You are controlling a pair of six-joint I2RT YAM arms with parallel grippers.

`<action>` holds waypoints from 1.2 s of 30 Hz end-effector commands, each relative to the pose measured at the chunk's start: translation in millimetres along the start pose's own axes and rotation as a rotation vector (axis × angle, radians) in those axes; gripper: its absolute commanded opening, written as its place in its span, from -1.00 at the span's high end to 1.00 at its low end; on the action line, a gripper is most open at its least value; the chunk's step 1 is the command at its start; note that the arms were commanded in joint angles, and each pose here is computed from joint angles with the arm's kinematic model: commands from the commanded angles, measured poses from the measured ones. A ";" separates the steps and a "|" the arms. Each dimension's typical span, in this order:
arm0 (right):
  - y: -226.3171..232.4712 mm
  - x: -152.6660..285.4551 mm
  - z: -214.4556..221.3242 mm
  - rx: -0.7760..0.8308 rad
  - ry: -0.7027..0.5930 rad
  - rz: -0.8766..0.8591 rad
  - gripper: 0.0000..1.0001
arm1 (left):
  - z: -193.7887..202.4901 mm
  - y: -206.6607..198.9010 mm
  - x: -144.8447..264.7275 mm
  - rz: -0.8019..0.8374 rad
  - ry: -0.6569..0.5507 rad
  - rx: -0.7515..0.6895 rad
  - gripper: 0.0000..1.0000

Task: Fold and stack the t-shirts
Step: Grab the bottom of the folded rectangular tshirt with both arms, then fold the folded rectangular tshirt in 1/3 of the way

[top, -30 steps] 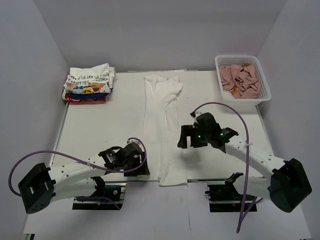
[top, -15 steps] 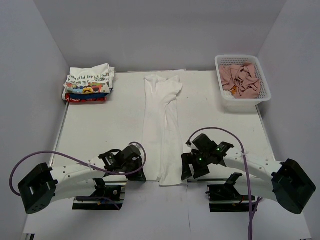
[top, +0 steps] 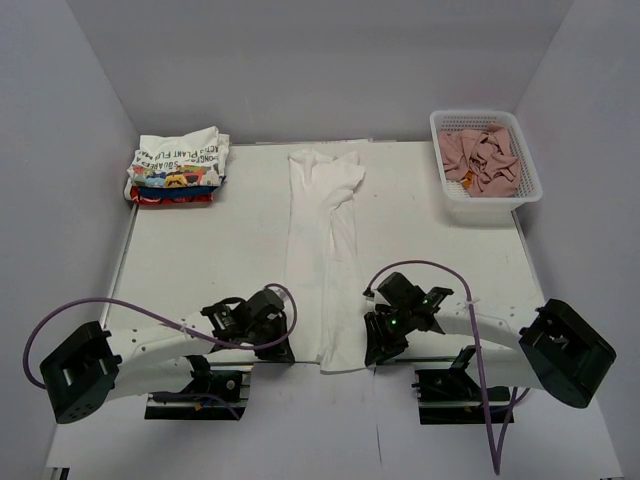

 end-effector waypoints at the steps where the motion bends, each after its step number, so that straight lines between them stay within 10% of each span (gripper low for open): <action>1: 2.1 -5.4 -11.0 0.032 -0.045 -0.014 0.43 | -0.3 -5.4 -0.8 0.018 0.028 -0.040 0.81; 7: 7.2 1.0 -36.5 0.112 -0.096 0.043 1.00 | -8.8 -20.2 3.1 0.038 -0.027 -0.068 0.84; 23: 16.9 47.3 -140.2 0.126 -0.584 0.414 1.00 | -96.1 -92.4 58.2 0.065 -0.785 -0.059 0.63; 36: 4.7 78.2 -237.6 0.117 -0.744 0.559 1.00 | -187.8 -134.3 53.7 -0.004 -0.949 -0.089 0.65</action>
Point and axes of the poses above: each gripper's point midway between its finger pads, its own x axis back along the fingers, its own y axis along the line the jaws close on, z = x × y, the point moved 9 cm from there along x, back along the fingers, and after that the axes turned 15 degrees about x, right-handed, at the moved point
